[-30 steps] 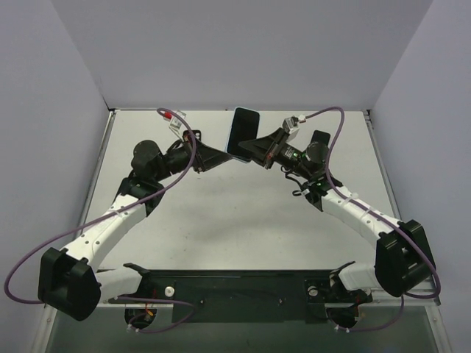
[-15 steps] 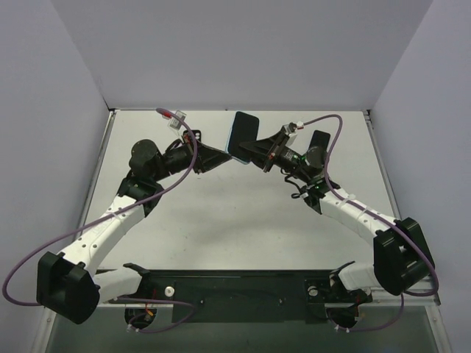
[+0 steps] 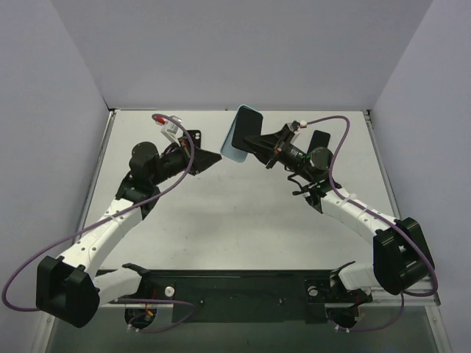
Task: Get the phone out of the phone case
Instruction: Remove the phone case from the phone.
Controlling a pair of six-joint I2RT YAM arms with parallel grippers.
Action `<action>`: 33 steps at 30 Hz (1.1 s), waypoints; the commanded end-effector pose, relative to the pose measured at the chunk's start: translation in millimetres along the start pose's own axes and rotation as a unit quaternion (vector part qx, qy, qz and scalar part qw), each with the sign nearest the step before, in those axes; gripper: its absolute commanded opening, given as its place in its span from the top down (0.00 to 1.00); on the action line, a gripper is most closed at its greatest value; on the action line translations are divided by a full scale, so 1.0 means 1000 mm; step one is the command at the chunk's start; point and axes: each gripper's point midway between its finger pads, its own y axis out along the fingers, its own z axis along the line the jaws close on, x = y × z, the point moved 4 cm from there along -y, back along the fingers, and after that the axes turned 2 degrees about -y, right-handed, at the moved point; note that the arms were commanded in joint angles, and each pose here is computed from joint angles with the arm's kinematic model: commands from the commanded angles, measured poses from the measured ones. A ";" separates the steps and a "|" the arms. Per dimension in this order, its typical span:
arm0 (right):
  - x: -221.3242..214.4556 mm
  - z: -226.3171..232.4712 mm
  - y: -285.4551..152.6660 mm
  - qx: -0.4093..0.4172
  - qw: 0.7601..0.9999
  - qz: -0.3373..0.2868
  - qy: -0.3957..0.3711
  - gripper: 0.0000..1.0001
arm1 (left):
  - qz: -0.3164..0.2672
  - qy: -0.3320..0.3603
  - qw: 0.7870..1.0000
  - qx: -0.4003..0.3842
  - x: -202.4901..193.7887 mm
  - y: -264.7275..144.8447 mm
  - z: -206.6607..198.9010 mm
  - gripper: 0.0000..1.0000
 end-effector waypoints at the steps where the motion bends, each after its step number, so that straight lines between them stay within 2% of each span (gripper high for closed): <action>1: -0.029 0.062 -0.017 0.151 0.982 0.052 -0.103 1.00 | -0.046 -0.014 0.999 0.023 0.010 -0.003 0.002 1.00; 5: -0.028 0.051 -0.015 0.132 0.984 0.055 -0.101 1.00 | -0.054 -0.044 0.994 0.078 0.008 -0.004 0.018 1.00; 6: -0.028 0.050 -0.015 0.131 0.985 0.055 -0.101 1.00 | -0.045 -0.047 0.994 0.084 0.006 -0.004 0.022 0.92; 7: -0.028 0.049 -0.015 0.130 0.985 0.057 -0.102 1.00 | -0.037 -0.044 0.995 0.075 0.005 -0.006 0.018 0.69; 8: -0.027 0.046 -0.015 0.126 0.985 0.056 -0.101 1.00 | -0.040 -0.036 0.996 0.065 0.006 -0.007 0.015 0.62; 9: -0.028 0.045 -0.014 0.123 0.985 0.058 -0.105 1.00 | -0.037 -0.028 0.998 0.051 0.002 -0.011 0.011 0.37; 11: -0.029 0.042 -0.016 0.116 0.985 0.058 -0.111 1.00 | -0.054 -0.014 0.997 0.047 0.001 -0.022 0.006 0.20; 14: -0.033 0.041 -0.016 0.109 0.985 0.063 -0.117 1.00 | -0.080 -0.001 0.995 0.052 0.007 -0.031 0.003 0.17; 18: -0.044 0.041 -0.015 0.102 0.983 0.077 -0.133 1.00 | -0.081 -0.013 0.996 0.034 0.018 -0.021 -0.003 0.16; 24: -0.054 0.046 -0.012 0.102 0.980 0.088 -0.144 1.00 | -0.005 -0.033 0.999 -0.017 0.018 0.027 -0.011 0.13; 26: -0.056 0.047 -0.011 0.103 0.980 0.089 -0.146 1.00 | -0.005 -0.036 0.999 -0.013 0.016 0.034 -0.010 0.19; 28: -0.058 0.048 -0.012 0.103 0.980 0.089 -0.146 1.00 | -0.012 -0.039 0.999 0.005 0.017 0.035 -0.005 0.47; 29: -0.058 0.047 -0.012 0.103 0.980 0.089 -0.147 1.00 | -0.014 -0.039 0.999 0.012 0.017 0.035 -0.003 0.52; 30: -0.058 0.047 -0.012 0.102 0.980 0.089 -0.147 1.00 | -0.026 -0.039 0.998 0.028 0.020 0.035 0.002 0.69; 31: -0.058 0.047 -0.012 0.102 0.980 0.090 -0.146 1.00 | -0.027 -0.040 0.998 0.038 0.021 0.034 0.005 0.77; 32: -0.058 0.046 -0.012 0.102 0.980 0.089 -0.147 1.00 | -0.039 -0.040 0.997 0.054 0.024 0.035 0.010 0.96; 33: -0.057 0.046 -0.012 0.102 0.980 0.089 -0.147 1.00 | -0.042 -0.041 0.997 0.060 0.025 0.036 0.013 1.00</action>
